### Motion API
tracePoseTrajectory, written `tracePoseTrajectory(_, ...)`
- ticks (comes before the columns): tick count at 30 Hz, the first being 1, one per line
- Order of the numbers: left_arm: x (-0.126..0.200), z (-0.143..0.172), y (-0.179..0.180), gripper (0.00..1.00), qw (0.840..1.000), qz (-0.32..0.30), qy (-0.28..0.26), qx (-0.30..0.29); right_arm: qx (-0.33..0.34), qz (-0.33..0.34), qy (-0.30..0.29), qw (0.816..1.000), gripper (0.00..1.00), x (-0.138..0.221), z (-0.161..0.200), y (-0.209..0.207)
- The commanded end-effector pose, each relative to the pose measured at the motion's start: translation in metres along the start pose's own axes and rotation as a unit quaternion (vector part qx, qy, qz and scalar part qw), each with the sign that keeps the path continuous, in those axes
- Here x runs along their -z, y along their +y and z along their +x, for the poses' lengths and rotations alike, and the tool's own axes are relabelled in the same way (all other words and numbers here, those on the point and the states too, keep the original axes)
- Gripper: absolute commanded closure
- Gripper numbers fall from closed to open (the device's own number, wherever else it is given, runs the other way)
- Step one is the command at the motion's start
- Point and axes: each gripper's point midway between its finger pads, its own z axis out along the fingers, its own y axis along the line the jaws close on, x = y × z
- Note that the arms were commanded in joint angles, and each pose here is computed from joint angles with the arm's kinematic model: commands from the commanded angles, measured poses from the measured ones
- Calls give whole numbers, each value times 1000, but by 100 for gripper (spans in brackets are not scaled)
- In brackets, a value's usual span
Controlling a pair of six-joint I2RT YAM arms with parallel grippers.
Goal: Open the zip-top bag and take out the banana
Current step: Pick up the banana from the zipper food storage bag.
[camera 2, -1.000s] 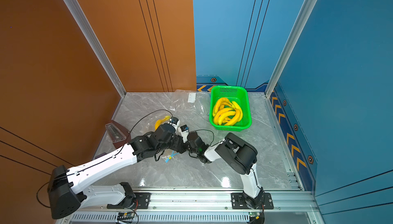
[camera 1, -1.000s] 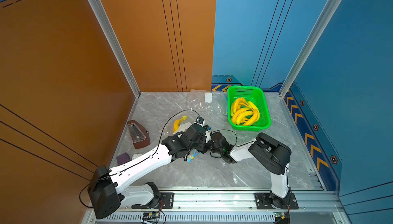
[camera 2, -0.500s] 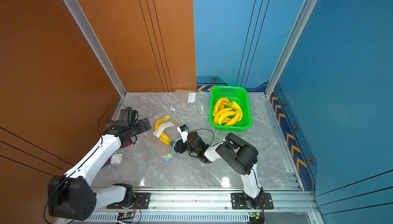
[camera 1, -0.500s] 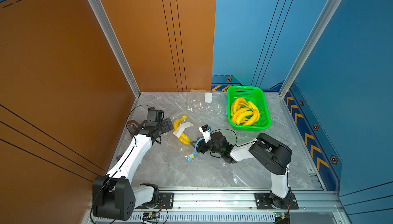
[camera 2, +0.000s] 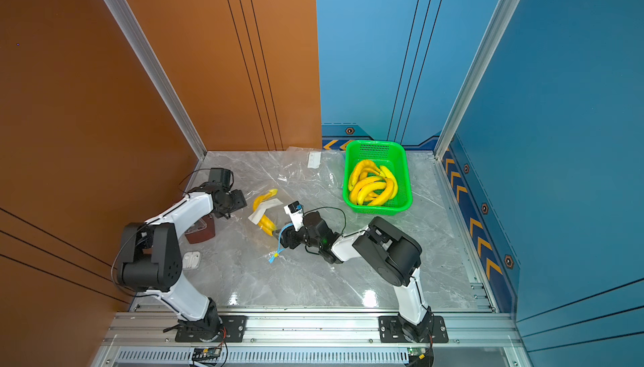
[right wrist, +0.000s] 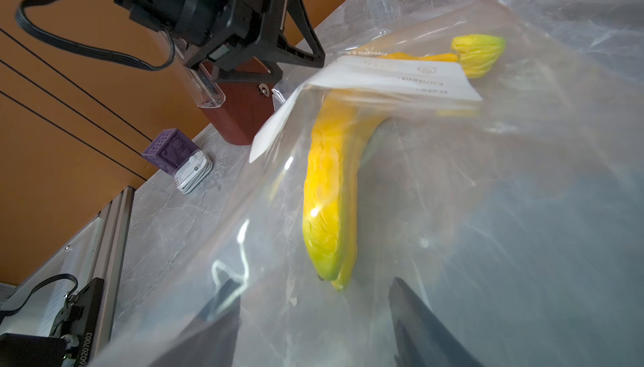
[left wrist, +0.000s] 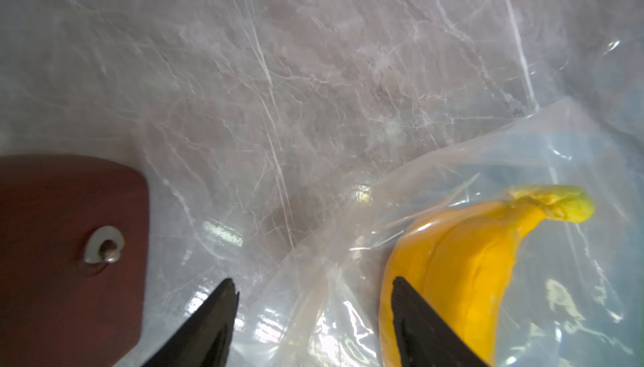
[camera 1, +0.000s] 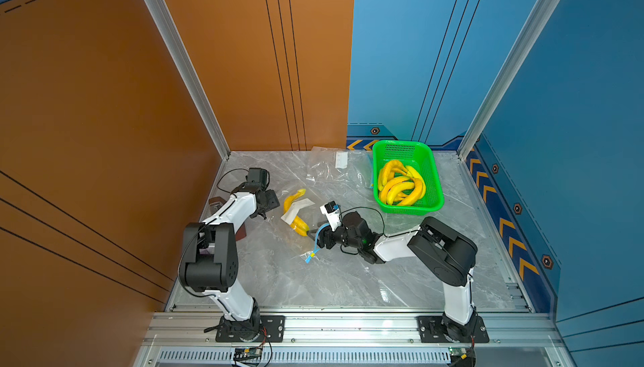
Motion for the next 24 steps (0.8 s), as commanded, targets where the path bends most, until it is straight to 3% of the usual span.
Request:
tracePoseTrajectory(1,-8,10,-21,42,999,22,22,-20,12,4,31,999,31,-11,15,-5)
tracePoseTrajectory(10,-15,29,-41,65,998,31,35,-46,26,60,60,996,31,-31,26,-31)
tracePoseTrajectory(18,-19,38,-54,78,996,44,46,-55,36,45,80,995,31,-53,29,-21)
tracePoseTrajectory(24,-20,37,-47,87,997,39,47,-51,32,44,68,996,47,-51,19,-17)
